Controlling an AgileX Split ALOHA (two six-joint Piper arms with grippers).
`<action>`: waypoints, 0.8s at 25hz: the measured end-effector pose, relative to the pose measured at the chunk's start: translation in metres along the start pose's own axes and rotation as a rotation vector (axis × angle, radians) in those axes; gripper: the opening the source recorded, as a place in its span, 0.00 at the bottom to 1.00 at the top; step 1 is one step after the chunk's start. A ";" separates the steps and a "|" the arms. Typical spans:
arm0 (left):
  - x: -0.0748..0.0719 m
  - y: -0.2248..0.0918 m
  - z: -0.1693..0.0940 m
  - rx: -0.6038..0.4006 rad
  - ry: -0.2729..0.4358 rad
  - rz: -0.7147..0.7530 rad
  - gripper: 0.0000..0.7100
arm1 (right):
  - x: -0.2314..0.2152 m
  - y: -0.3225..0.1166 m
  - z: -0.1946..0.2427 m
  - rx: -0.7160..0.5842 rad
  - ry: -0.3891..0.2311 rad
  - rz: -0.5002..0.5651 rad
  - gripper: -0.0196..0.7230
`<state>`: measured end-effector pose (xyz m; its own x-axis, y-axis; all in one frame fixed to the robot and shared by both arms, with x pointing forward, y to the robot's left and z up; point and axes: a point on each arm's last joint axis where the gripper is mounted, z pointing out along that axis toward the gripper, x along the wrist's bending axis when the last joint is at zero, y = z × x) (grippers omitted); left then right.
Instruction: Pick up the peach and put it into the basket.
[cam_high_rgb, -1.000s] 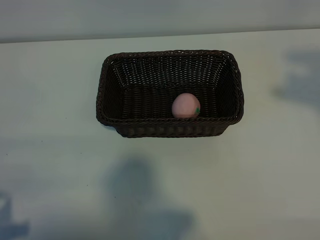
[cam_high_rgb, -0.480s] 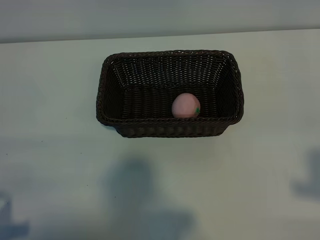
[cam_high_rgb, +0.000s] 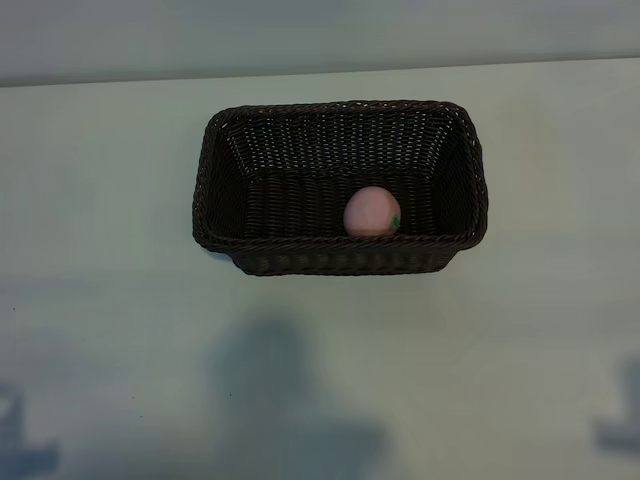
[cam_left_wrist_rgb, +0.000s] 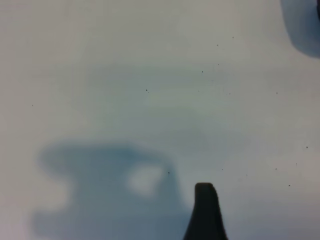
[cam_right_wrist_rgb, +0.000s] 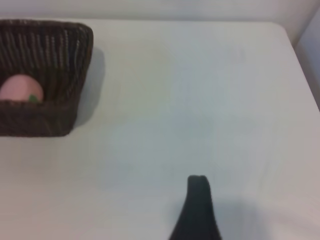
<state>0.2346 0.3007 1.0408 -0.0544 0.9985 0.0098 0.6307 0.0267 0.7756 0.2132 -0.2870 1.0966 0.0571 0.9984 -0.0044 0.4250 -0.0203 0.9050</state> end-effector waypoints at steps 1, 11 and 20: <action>0.000 0.000 0.000 0.000 0.000 0.000 0.78 | -0.001 -0.004 0.001 -0.010 -0.007 -0.003 0.80; 0.000 0.000 0.000 0.000 0.000 0.000 0.78 | -0.002 -0.021 0.017 0.011 -0.019 -0.007 0.80; 0.000 0.000 0.000 0.000 0.000 0.001 0.78 | -0.004 -0.035 0.033 0.086 -0.032 -0.011 0.80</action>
<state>0.2346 0.3007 1.0408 -0.0538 0.9985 0.0105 0.6307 0.0259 0.7756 0.2277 -0.2926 1.0514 0.0801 0.9964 -0.0286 0.5013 -0.0155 0.8651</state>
